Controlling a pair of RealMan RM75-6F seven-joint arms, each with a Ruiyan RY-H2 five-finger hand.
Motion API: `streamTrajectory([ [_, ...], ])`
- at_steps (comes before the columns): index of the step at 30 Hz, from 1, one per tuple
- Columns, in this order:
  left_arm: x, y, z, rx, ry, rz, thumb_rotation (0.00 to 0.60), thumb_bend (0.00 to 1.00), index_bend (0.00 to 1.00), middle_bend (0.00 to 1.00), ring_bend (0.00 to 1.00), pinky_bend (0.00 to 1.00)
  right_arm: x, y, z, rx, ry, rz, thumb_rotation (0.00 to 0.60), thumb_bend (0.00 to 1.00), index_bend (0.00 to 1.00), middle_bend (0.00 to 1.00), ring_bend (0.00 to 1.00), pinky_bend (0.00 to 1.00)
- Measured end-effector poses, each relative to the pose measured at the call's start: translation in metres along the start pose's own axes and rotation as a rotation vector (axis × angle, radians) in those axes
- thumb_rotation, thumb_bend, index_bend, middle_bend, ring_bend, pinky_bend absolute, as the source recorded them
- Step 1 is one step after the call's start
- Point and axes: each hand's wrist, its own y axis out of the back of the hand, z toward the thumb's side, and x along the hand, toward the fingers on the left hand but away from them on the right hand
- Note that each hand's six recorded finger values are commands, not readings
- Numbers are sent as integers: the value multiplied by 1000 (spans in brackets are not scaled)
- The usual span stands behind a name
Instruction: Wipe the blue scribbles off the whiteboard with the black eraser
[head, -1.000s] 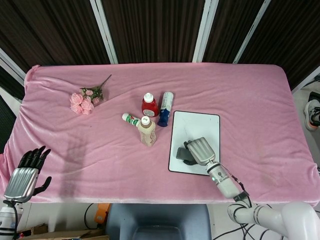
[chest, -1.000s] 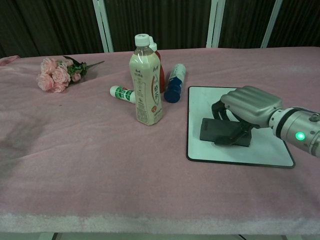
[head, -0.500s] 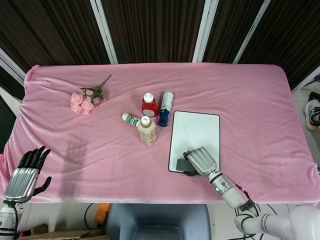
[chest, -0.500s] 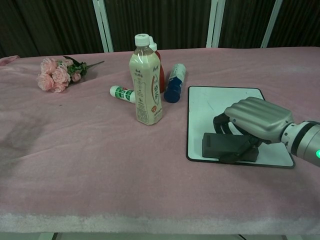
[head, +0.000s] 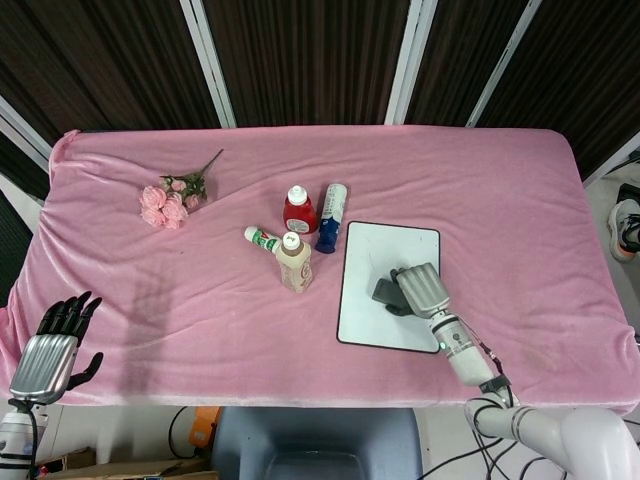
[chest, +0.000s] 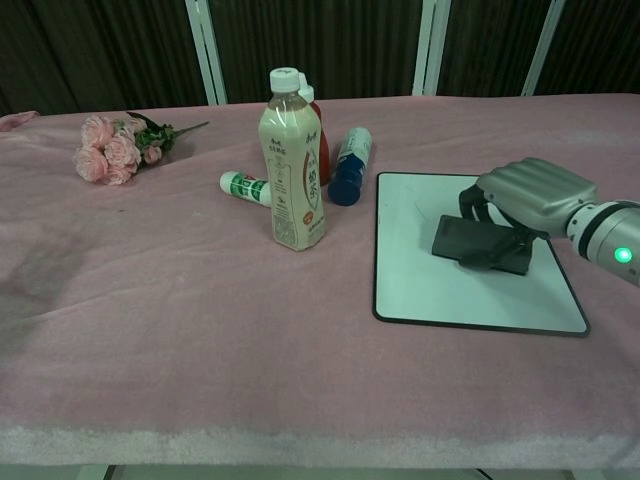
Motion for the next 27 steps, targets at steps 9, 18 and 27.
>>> streamTrajectory([
  [9,1,0,0,-1,1,-1,600,361,0,6,3,86,-10,18,-27,-41,-81,-87,600,433,994,786,767,891],
  [18,0,0,1,-2,-3,-1,600,361,0,6,4,86,11,51,-77,-43,-147,-190,600,433,993,786,767,891],
  [27,0,-3,4,8,-11,-11,600,361,0,6,4,86,70,13,-113,-4,-165,-46,600,433,899,786,706,842],
])
